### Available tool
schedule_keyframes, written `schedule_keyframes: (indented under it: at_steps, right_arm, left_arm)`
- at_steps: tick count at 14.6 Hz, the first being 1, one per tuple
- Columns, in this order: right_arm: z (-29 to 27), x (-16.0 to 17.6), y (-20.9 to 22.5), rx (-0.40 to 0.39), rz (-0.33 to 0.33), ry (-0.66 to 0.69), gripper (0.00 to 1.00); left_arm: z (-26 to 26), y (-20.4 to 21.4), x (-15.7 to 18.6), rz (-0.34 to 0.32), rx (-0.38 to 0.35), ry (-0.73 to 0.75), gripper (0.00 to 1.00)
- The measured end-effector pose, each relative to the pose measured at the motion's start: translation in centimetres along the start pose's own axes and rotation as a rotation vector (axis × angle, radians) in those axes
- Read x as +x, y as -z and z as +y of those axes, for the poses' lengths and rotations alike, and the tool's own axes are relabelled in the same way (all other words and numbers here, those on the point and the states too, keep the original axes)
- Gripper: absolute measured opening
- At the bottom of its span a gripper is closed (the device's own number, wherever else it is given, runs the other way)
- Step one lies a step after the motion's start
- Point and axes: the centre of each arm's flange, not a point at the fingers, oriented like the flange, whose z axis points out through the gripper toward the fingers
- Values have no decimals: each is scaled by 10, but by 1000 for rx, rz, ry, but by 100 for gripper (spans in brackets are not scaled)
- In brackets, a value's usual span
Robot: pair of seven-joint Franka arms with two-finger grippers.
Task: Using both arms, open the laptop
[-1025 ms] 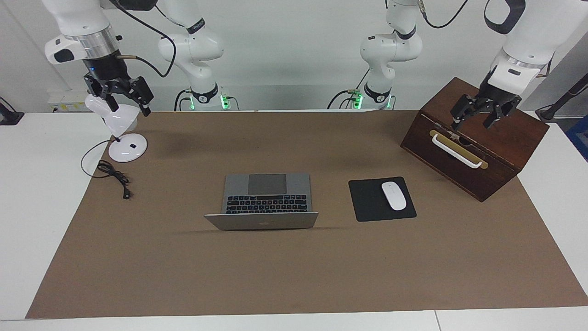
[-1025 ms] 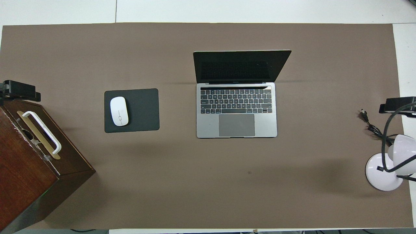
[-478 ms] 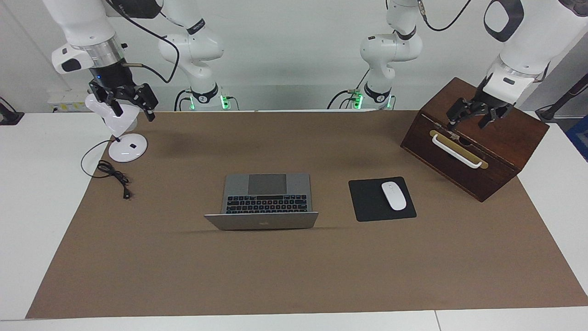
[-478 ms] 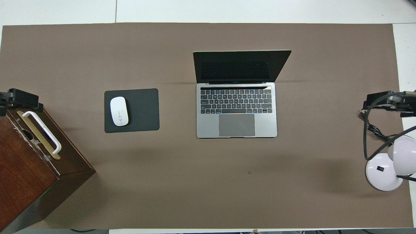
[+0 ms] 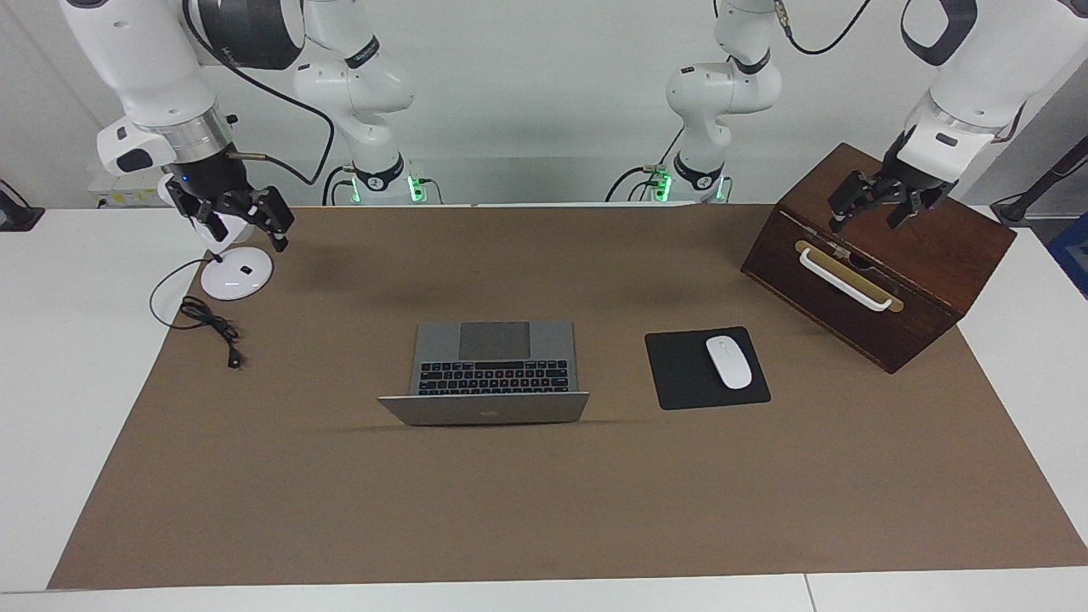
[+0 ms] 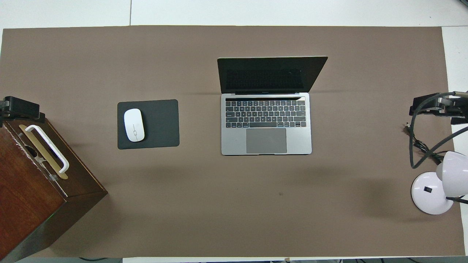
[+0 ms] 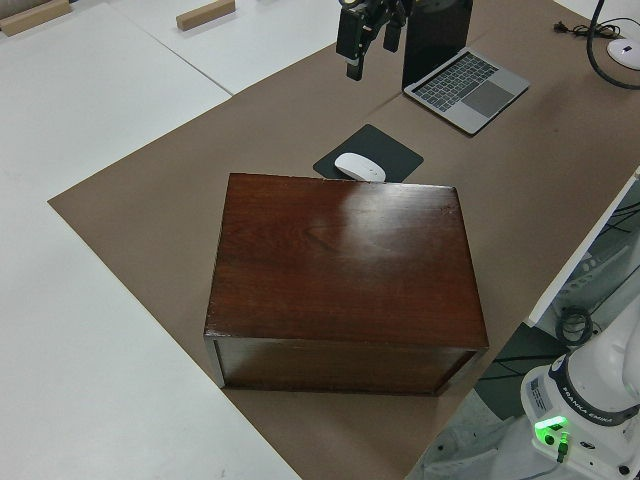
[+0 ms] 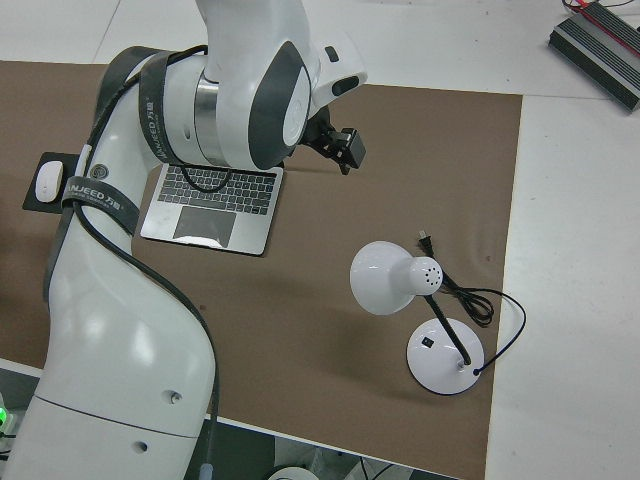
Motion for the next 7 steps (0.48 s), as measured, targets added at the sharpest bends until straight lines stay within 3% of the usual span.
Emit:
schedule_keyframes:
  at_steps: [7]
  right_arm:
    - [4, 4, 35, 2, 20, 2, 100]
  left_arm:
    - [0, 0, 2, 8, 0, -1, 100]
